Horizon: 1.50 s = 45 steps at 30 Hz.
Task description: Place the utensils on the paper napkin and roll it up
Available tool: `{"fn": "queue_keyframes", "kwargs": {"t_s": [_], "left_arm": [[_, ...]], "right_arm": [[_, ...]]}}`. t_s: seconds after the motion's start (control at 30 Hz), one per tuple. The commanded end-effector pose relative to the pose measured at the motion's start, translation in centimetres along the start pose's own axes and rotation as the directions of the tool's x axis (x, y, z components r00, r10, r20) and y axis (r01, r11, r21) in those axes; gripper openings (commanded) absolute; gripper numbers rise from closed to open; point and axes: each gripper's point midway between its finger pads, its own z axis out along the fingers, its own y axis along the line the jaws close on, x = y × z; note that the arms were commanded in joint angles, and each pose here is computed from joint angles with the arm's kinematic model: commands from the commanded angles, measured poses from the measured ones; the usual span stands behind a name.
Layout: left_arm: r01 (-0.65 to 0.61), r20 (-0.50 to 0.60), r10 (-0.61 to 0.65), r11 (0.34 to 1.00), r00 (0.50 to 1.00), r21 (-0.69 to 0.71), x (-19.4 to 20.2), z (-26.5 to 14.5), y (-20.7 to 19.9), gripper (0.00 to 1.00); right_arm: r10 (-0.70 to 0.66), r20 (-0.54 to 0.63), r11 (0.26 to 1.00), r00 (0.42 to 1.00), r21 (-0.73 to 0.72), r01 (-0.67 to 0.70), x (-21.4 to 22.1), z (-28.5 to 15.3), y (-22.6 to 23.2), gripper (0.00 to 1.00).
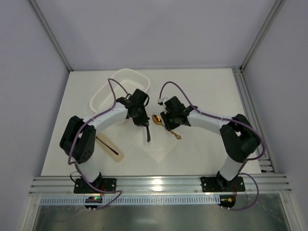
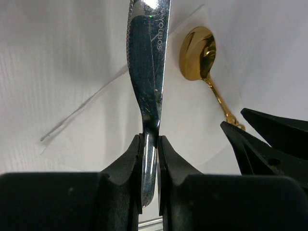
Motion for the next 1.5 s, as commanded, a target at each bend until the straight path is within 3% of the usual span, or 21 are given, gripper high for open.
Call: {"fn": "queue_keyframes", "kwargs": {"t_s": [0.0,0.23,1.17,1.47], "left_arm": [[0.037,0.025,-0.039,0.996,0.999,0.077,-0.7,-1.6,-0.5,0.0],[0.048,0.047,-0.052,0.995,0.998,0.082,-1.0,-2.7,0.7,0.0],[0.056,0.058,-0.06,0.995,0.996,0.083,-1.1,-3.0,0.8,0.0],[0.061,0.066,-0.067,0.994,0.996,0.088,-1.2,-3.1,0.8,0.0]], "right_arm": [[-0.078,0.017,0.994,0.997,0.074,0.077,-1.4,0.9,-0.4,0.35],[-0.099,-0.025,0.987,0.995,0.124,0.101,-0.8,2.6,-0.8,0.33],[-0.092,-0.046,0.993,0.995,0.069,0.095,0.2,3.5,0.0,0.17],[-0.089,-0.042,0.993,0.995,0.073,0.092,0.1,3.5,0.0,0.04]]}}
